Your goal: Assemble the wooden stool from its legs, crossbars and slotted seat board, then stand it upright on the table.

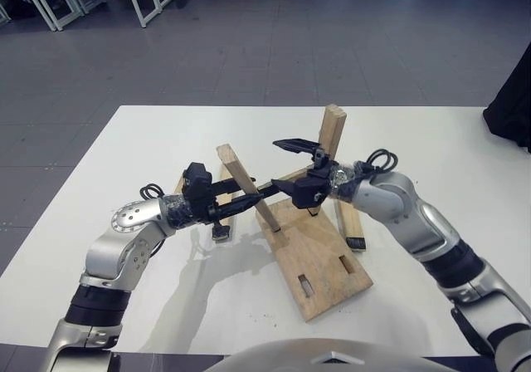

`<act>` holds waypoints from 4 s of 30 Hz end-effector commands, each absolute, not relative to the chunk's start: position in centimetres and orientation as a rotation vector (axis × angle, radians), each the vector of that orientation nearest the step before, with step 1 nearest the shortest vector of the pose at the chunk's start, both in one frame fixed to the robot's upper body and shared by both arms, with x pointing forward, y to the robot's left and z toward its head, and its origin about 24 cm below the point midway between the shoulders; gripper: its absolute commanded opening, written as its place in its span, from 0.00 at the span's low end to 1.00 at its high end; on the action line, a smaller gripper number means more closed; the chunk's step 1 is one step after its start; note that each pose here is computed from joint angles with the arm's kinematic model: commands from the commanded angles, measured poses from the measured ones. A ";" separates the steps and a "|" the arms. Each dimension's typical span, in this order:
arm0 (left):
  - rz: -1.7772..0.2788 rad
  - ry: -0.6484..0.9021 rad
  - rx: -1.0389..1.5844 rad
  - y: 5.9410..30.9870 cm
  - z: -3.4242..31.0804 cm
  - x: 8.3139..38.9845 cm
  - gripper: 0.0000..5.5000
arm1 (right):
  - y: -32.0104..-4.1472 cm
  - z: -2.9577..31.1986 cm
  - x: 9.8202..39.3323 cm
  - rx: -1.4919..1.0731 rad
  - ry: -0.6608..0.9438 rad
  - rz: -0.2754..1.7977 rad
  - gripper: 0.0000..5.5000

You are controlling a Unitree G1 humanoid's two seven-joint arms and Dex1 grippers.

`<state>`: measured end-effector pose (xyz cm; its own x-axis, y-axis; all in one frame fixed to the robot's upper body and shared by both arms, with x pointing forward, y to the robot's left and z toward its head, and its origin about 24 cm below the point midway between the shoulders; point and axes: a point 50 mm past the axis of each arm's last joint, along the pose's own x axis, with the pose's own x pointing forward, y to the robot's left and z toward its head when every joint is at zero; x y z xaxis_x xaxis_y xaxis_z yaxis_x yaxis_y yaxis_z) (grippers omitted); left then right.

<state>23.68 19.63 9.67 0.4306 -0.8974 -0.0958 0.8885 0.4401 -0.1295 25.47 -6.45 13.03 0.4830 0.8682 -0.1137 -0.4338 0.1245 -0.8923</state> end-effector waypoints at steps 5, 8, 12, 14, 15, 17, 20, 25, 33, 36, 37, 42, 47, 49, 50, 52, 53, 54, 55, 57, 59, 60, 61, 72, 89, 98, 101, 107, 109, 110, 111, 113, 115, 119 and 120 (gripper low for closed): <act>-1.102 0.546 -0.023 20.4 3.9 20.9 0.37 | -6.7 13.0 26.2 -1.094 -0.457 1.016 0.73; -1.112 0.551 -0.011 20.6 4.1 21.2 0.37 | -6.2 15.0 26.0 -1.050 -0.565 0.981 0.73; -1.111 0.562 0.004 20.9 4.1 21.3 0.37 | -6.3 15.2 25.1 -1.089 -0.550 1.104 0.73; -1.105 0.563 0.006 21.1 4.1 21.3 0.37 | -6.5 14.5 24.3 -1.138 -0.506 1.216 0.73; -1.103 0.563 0.007 21.1 4.1 21.3 0.37 | -6.7 14.0 24.0 -1.152 -0.473 1.256 0.73; -1.102 0.562 0.010 21.0 4.0 21.4 0.37 | -7.0 12.8 23.9 -1.186 -0.407 1.300 0.73; -1.105 0.561 0.015 21.0 4.0 21.5 0.37 | -7.0 11.8 24.1 -1.232 -0.372 1.309 0.73; -1.110 0.568 0.026 21.1 3.9 21.6 0.37 | -7.6 15.8 24.9 -0.958 -0.401 1.241 0.73; -1.112 0.573 0.032 21.2 3.7 21.5 0.37 | -6.9 21.6 28.3 -0.770 -0.508 0.936 0.73; -1.119 0.570 0.037 21.0 3.8 21.7 0.37 | -5.4 17.2 29.1 -1.072 -0.450 0.945 0.73; -1.124 0.568 0.039 20.9 3.8 21.8 0.37 | -5.4 14.8 29.0 -1.165 -0.375 0.993 0.73; -1.128 0.576 0.042 21.0 3.7 21.5 0.37 | -9.2 3.4 24.2 -1.319 0.172 1.394 0.73; -1.119 0.575 0.048 21.1 3.7 21.6 0.37 | -9.7 3.5 24.9 -1.341 0.186 1.338 0.73; -1.122 0.569 0.049 20.9 3.8 21.8 0.37 | -8.9 5.1 26.0 -1.319 0.070 1.241 0.73; -1.124 0.567 0.045 20.9 3.8 21.8 0.37 | -8.4 6.1 26.4 -1.291 0.003 1.194 0.73; -1.121 0.565 0.025 20.9 3.9 21.8 0.37 | -7.3 10.4 27.6 -1.141 -0.181 1.038 0.73; -1.116 0.561 -0.015 20.8 4.1 21.8 0.37 | -7.2 13.2 28.2 -1.044 -0.276 0.936 0.73; -1.117 0.558 -0.041 20.8 4.4 21.8 0.37 | -7.4 15.4 28.6 -0.955 -0.334 0.858 0.73; -1.123 0.563 -0.055 20.8 4.6 21.7 0.37 | -8.0 17.4 29.0 -0.855 -0.376 0.778 0.73; -1.139 0.593 -0.031 20.8 4.5 21.2 0.37 | -9.7 20.8 29.8 -0.651 -0.418 0.629 0.73; -1.142 0.615 -0.003 20.9 4.2 20.9 0.37 | -11.2 22.1 30.3 -0.484 -0.396 0.540 0.73; -1.143 0.621 0.007 20.9 4.2 20.8 0.37 | -11.5 22.1 30.4 -0.439 -0.382 0.526 0.73; -1.143 0.625 0.013 20.9 4.1 20.8 0.37 | -11.5 22.0 30.2 -0.420 -0.374 0.519 0.73; -1.109 0.601 0.097 20.8 4.3 21.4 0.37 | -8.4 14.9 27.2 -0.310 -0.088 0.639 0.73; -1.010 0.573 0.073 17.6 5.4 22.4 0.37 | -6.1 13.3 24.5 -0.337 0.061 0.974 0.73; -0.906 0.525 -0.082 15.7 6.3 23.4 0.37 | -6.1 12.3 24.1 -0.278 0.152 1.077 0.73; -0.838 0.535 -0.097 16.1 6.2 24.1 0.37 | -6.1 12.3 24.1 -0.279 0.152 1.095 0.73; -0.831 0.599 -0.019 16.4 4.9 23.6 0.37 | -5.9 12.3 24.2 -0.282 0.154 1.120 0.73; -0.844 0.621 0.019 16.3 4.4 23.3 0.37 | -5.8 12.3 24.2 -0.283 0.154 1.131 0.73; -0.860 0.628 0.038 16.2 4.3 23.1 0.37 | -5.8 12.3 24.2 -0.280 0.157 1.140 0.73; -0.884 0.642 0.065 16.0 4.0 22.7 0.37 | -5.7 12.3 24.2 -0.275 0.163 1.152 0.73; -0.949 0.684 0.101 15.6 3.2 21.6 0.37 | -5.7 12.1 24.1 -0.273 0.174 1.177 0.73; -0.972 0.729 0.124 15.4 2.2 21.0 0.37 | -5.7 11.9 24.1 -0.278 0.182 1.189 0.73; -0.969 0.785 0.119 15.2 0.6 20.4 0.37 | -5.8 11.5 23.7 -0.281 0.215 1.222 0.73; -0.970 0.792 0.116 15.2 0.5 20.3 0.37 | -5.8 11.3 23.6 -0.284 0.225 1.229 0.73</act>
